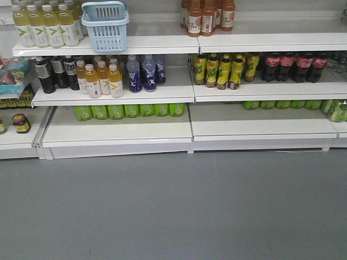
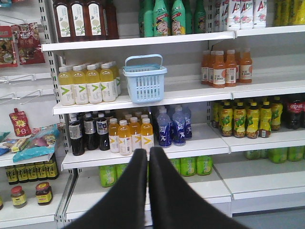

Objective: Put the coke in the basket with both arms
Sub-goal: 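Drive the base toward the shelf holding the light-blue basket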

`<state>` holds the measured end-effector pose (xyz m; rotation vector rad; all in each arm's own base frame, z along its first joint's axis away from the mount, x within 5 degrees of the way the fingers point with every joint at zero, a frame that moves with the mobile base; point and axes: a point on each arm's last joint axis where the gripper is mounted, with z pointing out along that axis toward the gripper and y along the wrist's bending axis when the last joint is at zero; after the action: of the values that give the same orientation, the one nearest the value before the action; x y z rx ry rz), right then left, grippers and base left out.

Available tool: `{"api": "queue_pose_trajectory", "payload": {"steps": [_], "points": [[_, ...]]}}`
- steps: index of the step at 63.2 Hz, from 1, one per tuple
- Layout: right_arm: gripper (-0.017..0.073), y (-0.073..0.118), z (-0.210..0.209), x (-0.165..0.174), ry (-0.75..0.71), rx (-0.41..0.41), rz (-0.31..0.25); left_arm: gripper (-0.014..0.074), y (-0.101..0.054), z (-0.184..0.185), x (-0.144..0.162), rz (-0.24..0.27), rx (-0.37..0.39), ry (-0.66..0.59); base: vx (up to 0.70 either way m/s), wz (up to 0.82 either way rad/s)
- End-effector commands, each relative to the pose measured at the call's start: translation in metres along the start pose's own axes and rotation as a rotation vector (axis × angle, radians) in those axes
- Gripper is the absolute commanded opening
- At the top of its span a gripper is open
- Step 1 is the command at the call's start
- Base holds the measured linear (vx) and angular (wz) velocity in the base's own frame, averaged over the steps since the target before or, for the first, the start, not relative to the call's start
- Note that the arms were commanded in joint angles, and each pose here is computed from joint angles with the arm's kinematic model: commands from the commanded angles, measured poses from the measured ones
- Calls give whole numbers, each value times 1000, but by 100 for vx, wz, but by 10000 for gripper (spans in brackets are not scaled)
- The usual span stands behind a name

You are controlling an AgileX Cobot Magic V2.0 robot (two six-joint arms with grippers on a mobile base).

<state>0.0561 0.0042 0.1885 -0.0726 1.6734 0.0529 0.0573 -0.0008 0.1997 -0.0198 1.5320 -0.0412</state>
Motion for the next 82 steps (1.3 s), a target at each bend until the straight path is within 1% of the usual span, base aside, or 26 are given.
{"api": "queue_pose_trajectory", "payload": {"steps": [1,82], "points": [[-10,0,-1,-5,-78,1,-9,-6,-1,-3,-19,-5,10,-124,0,0],[-10,0,-1,-5,-79,0,-9,-6,-1,-3,-19,-5,10,-124,0,0]]}}
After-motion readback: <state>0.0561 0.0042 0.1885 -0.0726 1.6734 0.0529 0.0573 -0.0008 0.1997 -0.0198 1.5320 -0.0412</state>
